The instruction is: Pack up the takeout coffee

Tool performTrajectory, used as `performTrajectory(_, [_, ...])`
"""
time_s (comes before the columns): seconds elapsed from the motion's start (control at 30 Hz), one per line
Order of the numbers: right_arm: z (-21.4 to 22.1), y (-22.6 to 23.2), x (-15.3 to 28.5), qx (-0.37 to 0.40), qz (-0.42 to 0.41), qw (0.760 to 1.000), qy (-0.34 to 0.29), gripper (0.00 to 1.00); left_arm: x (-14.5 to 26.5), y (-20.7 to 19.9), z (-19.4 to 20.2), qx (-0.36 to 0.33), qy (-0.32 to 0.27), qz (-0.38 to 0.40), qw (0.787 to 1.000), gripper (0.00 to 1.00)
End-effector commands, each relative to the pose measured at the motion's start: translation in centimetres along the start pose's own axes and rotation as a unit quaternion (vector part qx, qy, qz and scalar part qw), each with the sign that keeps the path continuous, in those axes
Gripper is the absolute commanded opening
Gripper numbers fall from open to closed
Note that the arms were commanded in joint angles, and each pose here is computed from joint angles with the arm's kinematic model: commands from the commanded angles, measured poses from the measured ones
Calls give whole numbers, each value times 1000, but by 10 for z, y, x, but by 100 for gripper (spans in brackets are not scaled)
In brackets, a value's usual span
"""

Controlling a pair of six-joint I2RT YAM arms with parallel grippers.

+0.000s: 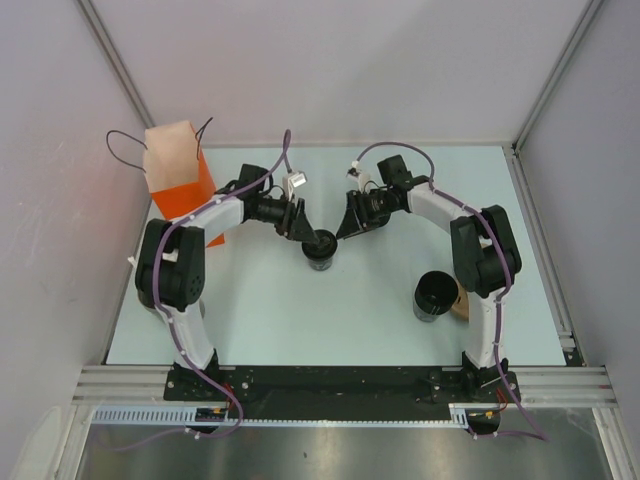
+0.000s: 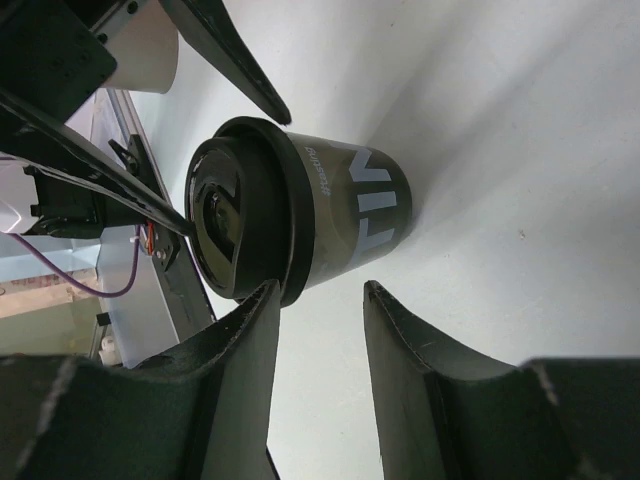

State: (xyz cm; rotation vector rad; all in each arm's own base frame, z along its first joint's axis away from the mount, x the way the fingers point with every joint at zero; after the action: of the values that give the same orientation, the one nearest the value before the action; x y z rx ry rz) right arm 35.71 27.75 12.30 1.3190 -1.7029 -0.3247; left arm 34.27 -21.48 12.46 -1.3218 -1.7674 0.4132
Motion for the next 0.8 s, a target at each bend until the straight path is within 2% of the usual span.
performTrajectory(0.0, [-3, 5, -4, 9, -16, 1000, -6, 43, -9, -1, -6, -13, 6, -7, 1000, 68])
performTrajectory(0.2, [-2, 3, -6, 4, -18, 1000, -5, 43, -16, 13, 7, 2, 25, -28, 999, 57])
performTrajectory(0.77, [31, -10, -22, -18, 7, 999, 44, 35, -19, 26, 18, 7, 36, -52, 998, 52])
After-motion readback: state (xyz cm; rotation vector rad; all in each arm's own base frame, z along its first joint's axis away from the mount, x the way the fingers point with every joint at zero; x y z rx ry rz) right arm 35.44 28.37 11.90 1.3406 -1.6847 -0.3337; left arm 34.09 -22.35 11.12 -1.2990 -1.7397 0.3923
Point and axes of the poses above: each gripper's point midway between its finger pads, its own x axis back along the fingers, its own y axis along the line the jaws close on, z = x × y, the point moved 3 cm from there along x, back along the fingers, and after that the axes turned 6 degrees about x, right-handed, at the moved point
